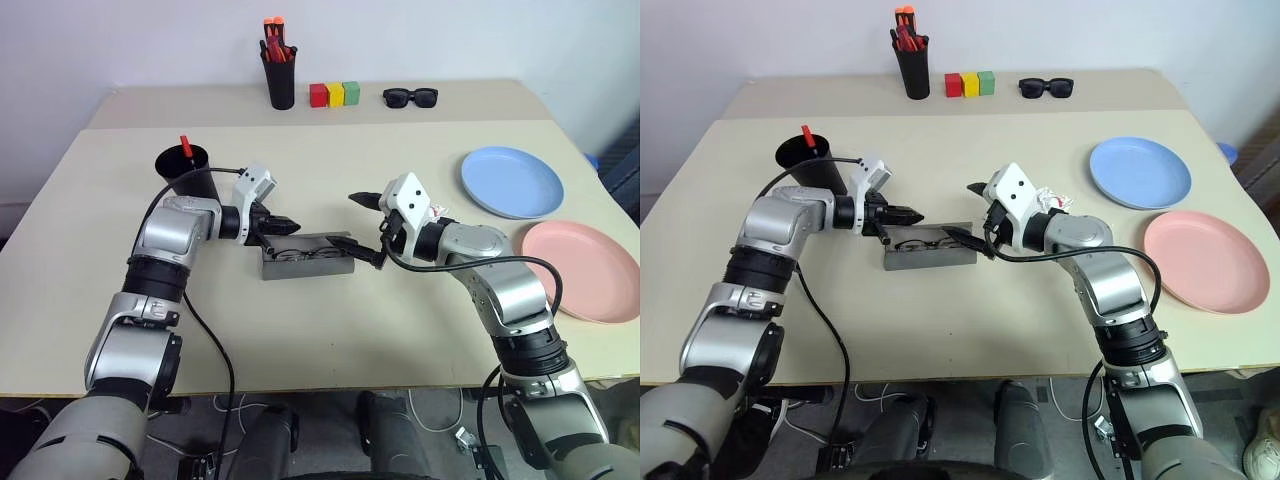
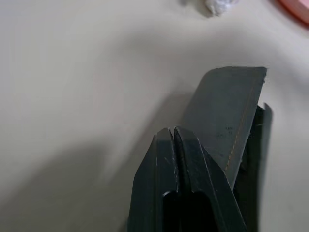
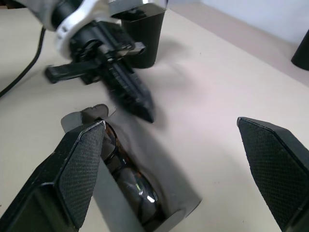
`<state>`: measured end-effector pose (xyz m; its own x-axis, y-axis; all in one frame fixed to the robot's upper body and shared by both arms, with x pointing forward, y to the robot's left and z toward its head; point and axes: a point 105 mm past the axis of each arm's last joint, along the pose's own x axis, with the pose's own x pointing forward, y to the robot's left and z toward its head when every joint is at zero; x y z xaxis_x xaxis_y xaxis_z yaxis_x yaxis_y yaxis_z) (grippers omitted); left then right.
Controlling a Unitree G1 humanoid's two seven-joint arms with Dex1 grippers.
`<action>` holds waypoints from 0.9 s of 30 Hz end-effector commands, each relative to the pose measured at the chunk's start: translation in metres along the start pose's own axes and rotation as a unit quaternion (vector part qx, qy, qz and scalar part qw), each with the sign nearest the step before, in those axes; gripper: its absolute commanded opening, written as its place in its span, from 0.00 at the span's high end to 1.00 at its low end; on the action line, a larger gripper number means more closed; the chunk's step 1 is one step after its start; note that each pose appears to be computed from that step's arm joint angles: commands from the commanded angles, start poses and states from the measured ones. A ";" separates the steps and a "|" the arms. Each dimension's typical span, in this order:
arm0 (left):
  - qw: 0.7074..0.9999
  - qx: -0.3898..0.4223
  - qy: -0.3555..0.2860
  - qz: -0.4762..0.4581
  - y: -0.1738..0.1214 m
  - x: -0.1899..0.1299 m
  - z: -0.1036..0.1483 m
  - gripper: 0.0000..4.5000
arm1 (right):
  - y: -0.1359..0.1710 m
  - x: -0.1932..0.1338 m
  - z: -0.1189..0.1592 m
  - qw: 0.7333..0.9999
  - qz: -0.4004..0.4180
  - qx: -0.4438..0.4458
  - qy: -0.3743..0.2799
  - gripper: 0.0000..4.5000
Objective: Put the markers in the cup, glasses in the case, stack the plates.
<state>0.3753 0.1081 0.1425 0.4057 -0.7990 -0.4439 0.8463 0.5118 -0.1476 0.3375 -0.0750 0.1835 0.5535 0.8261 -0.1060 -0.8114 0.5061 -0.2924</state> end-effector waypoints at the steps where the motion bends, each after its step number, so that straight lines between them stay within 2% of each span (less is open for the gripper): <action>1: 0.999 0.033 0.000 -0.019 -0.016 -0.001 0.001 0.99 | -0.008 -0.004 0.011 0.999 -0.015 -0.024 -0.014 0.00; 5: 1.000 0.013 0.002 -0.028 -0.031 -0.008 -0.006 0.99 | -0.010 -0.005 0.011 0.999 -0.019 -0.024 -0.016 0.00; 8: 1.000 0.014 -0.012 -0.011 -0.029 -0.011 -0.005 0.99 | -0.012 -0.005 0.012 0.999 -0.021 -0.025 -0.017 0.00; 10: 0.999 0.010 -0.043 0.005 -0.024 -0.014 0.006 0.99 | -0.016 -0.005 0.012 0.999 -0.030 -0.027 -0.018 0.00; 13: 0.991 0.031 -0.122 0.033 -0.012 -0.025 0.036 0.99 | -0.023 -0.007 0.014 0.998 -0.046 -0.031 -0.020 0.00; 16: 0.979 0.062 -0.182 0.062 -0.001 -0.039 0.058 0.80 | -0.036 -0.012 0.017 0.996 -0.074 -0.029 -0.030 0.00; 20: 0.965 0.071 -0.247 0.050 -0.001 -0.055 0.077 0.36 | -0.053 -0.029 0.019 0.992 -0.117 -0.028 -0.034 0.00; 23: 0.961 0.070 -0.265 0.027 -0.003 -0.062 0.080 0.01 | -0.065 -0.047 0.013 0.988 -0.149 -0.031 -0.019 0.00; 27: 0.948 0.108 -0.298 -0.038 -0.020 -0.070 0.086 0.01 | -0.081 -0.085 -0.001 0.978 -0.208 -0.003 0.021 0.00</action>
<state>0.3706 0.1265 0.2315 0.4787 -0.8748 0.0752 0.8778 0.4785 -0.0221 0.3617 -0.1744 0.1983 0.8188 0.5707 -0.0617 -0.5593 0.7690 -0.3094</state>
